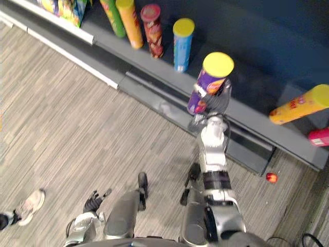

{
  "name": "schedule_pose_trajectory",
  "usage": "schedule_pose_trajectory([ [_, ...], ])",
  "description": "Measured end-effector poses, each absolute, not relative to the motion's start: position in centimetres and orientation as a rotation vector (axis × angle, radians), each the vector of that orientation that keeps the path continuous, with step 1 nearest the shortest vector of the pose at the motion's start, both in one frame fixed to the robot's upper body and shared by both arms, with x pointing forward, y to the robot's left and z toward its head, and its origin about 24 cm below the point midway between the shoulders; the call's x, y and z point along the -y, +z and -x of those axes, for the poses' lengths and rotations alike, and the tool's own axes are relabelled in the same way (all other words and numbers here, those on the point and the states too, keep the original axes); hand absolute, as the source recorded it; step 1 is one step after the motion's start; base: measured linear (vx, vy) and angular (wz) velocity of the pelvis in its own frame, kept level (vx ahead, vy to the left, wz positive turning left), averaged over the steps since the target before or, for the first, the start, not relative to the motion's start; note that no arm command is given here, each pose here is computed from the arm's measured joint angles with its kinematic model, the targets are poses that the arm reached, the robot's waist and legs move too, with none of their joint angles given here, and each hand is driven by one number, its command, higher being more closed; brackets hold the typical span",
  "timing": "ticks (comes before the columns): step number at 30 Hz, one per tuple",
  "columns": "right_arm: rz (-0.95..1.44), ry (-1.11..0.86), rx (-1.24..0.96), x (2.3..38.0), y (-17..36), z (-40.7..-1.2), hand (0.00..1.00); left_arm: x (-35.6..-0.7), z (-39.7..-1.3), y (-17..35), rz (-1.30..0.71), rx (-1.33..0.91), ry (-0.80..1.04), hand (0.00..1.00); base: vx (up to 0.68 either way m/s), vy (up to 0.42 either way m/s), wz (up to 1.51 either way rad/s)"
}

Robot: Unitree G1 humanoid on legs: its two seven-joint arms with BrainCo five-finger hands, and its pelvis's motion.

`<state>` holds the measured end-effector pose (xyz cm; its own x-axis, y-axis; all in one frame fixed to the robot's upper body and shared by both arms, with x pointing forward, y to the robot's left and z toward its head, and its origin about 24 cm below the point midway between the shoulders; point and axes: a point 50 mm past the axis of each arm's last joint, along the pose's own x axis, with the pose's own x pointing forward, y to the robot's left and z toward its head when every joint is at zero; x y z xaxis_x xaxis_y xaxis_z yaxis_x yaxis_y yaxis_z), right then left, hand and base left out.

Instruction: Put the gum and the chips on the shelf.

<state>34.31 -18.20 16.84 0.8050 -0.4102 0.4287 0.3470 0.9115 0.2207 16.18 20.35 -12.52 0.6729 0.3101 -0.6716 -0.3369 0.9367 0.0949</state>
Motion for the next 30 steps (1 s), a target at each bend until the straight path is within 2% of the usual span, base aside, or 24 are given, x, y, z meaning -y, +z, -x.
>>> schedule_pose_trajectory([
  [6, -0.188, -0.59, 0.601, 21.3, 21.7, -35.1, 1.0, -18.9, -19.1, -10.3, 0.05, -0.594, 0.303, 0.0, -0.06, 0.007, 0.11],
  [12, -0.208, -0.711, 0.666, 23.4, 24.3, -34.9, 1.0, -17.7, -20.3, -9.2, 0.097, -0.529, 0.288, 0.0, 0.02, -0.018, 0.09],
  [24, -0.246, -0.81, 0.807, 25.4, 28.2, -33.4, 1.0, -16.1, -21.8, -8.0, 0.176, -0.464, 0.277, 0.0, 0.05, -0.042, 0.05],
  [30, -0.261, -0.811, 0.831, 25.3, 28.9, -33.3, 1.0, -15.9, -22.1, -7.4, 0.186, -0.437, 0.273, 0.0, 0.05, -0.036, 0.04],
])
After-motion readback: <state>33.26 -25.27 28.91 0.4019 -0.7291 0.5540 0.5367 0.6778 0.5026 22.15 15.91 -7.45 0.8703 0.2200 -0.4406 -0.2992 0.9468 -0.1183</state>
